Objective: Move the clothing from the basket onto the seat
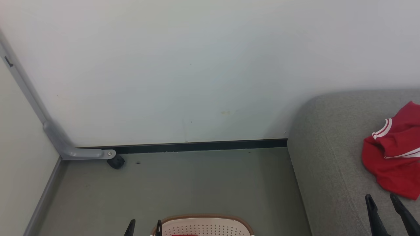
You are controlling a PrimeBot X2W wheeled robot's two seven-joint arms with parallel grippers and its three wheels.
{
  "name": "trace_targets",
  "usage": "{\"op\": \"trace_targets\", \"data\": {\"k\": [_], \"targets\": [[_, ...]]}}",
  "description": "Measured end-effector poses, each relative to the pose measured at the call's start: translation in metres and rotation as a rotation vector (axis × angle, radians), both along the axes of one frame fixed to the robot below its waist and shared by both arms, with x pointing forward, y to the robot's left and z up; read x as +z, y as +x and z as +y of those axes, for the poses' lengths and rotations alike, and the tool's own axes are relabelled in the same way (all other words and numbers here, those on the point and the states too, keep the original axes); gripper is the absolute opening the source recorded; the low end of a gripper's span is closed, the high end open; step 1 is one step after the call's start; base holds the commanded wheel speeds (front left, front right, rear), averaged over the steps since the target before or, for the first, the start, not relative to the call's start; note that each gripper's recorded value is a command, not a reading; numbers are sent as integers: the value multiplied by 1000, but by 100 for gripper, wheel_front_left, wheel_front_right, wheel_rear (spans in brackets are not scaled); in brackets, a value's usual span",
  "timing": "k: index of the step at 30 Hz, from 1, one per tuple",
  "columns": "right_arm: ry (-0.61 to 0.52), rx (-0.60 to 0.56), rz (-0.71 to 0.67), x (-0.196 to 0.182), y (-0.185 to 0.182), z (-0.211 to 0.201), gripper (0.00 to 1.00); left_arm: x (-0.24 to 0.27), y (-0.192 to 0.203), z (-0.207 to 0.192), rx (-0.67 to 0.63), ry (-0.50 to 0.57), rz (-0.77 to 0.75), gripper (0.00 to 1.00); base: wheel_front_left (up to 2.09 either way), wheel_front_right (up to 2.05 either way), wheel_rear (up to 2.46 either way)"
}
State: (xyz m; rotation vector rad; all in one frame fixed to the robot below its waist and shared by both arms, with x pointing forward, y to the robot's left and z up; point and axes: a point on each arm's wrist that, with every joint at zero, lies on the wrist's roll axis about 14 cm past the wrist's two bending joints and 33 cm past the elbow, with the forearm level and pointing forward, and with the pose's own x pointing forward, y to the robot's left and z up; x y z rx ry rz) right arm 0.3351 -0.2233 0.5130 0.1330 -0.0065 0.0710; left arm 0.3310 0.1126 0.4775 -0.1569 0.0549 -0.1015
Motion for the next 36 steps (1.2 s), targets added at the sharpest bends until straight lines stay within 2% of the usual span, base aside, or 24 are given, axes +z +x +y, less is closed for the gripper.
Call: {"op": "trace_targets", "data": {"k": [14, 25, 36], "targets": [[1, -1, -6, 1, -2, 1, 100, -7, -3, -4, -10, -6, 21, 100, 0, 0, 0], [-10, 8, 8, -1, 1, -2, 100, -36, -14, -43, -132, -24, 124, 100, 0, 0, 0], [-73, 32, -10, 11, 21, -20, 100, -68, -6, -87, -271, -68, 262, 100, 0, 0, 0]]}}
